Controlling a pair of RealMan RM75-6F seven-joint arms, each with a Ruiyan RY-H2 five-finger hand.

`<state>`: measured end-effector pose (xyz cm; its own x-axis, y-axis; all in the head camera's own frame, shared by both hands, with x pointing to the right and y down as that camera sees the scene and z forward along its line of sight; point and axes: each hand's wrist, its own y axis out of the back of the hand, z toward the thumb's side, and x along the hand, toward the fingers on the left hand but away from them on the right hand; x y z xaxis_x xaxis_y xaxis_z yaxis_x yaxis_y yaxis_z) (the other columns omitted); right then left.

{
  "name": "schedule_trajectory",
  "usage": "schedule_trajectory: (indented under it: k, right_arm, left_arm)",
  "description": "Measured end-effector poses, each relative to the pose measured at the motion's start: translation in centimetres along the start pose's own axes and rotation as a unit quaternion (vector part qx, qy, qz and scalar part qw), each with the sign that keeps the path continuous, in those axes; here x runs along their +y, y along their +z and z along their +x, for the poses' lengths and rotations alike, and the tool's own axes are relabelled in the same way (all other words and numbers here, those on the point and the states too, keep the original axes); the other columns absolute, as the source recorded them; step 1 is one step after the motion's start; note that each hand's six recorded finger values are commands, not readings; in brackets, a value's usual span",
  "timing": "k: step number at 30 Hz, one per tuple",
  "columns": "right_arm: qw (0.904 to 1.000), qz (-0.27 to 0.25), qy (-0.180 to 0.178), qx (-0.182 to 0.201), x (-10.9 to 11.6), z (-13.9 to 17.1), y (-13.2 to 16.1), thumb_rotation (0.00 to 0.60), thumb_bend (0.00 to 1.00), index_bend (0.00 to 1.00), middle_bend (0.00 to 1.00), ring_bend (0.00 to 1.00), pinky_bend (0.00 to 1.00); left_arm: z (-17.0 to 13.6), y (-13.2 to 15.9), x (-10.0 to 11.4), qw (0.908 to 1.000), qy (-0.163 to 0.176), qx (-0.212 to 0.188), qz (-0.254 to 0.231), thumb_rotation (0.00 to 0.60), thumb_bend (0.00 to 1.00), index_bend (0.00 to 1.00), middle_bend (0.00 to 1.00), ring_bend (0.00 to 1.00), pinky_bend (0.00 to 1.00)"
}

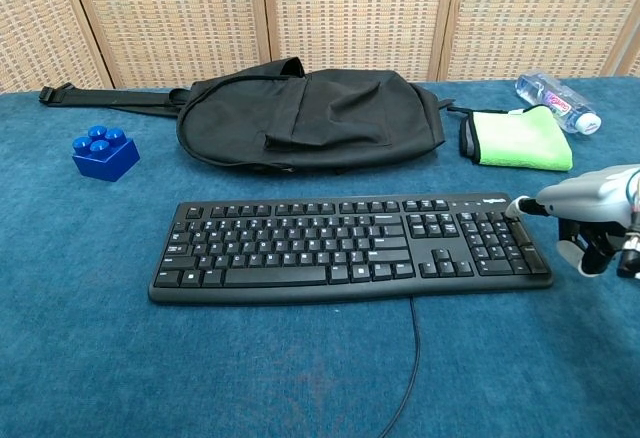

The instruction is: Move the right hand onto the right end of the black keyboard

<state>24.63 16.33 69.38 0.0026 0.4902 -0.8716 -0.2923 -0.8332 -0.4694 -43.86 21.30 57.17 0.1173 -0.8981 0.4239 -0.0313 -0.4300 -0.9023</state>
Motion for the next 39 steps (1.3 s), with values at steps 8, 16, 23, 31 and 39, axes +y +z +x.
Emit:
schedule_trajectory:
  k: [8, 16, 23, 31, 39]
  right_arm:
    - [0.9999, 0.004, -0.01, -0.002, 0.7, 0.3, 0.1, 0.6, 0.75, 0.02, 0.71, 0.62, 0.46]
    - [0.9989, 0.01, -0.047, -0.004, 3.0, 1.7, 0.0, 0.6, 0.75, 0.02, 0.69, 0.62, 0.46]
    - [0.9952, -0.004, -0.097, 0.007, 4.9, 3.8, -0.7, 0.6, 0.64, 0.0, 0.36, 0.3, 0.45]
    - [0.9824, -0.053, -0.177, 0.03, 4.7, 6.6, -3.3, 0.6, 0.38, 0.0, 0.0, 0.0, 0.16]
    - [0.9588, -0.112, -0.257, 0.046, 1.5, 10.4, -7.9, 0.6, 0.26, 0.0, 0.0, 0.0, 0.0]
  left_arm:
    - [0.0, 0.0, 0.0, 1.0, 0.0, -0.001, -0.001, 0.6, 0.0, 0.0, 0.0, 0.0, 0.0]
    - [-0.1, 0.0, 0.1, 1.0, 0.002, -0.002, -0.001, 0.6, 0.0, 0.0, 0.0, 0.0, 0.0]
    - [-0.1, 0.0, 0.1, 1.0, 0.001, -0.002, -0.003, 0.6, 0.0, 0.0, 0.0, 0.0, 0.0]
    - [-0.1, 0.4, -0.2, 1.0, -0.002, -0.009, 0.001, 0.6, 0.0, 0.0, 0.0, 0.0, 0.0]
    - [-0.2, 0.9, -0.3, 0.9999, 0.001, -0.014, 0.004, 0.6, 0.0, 0.0, 0.0, 0.0, 0.0]
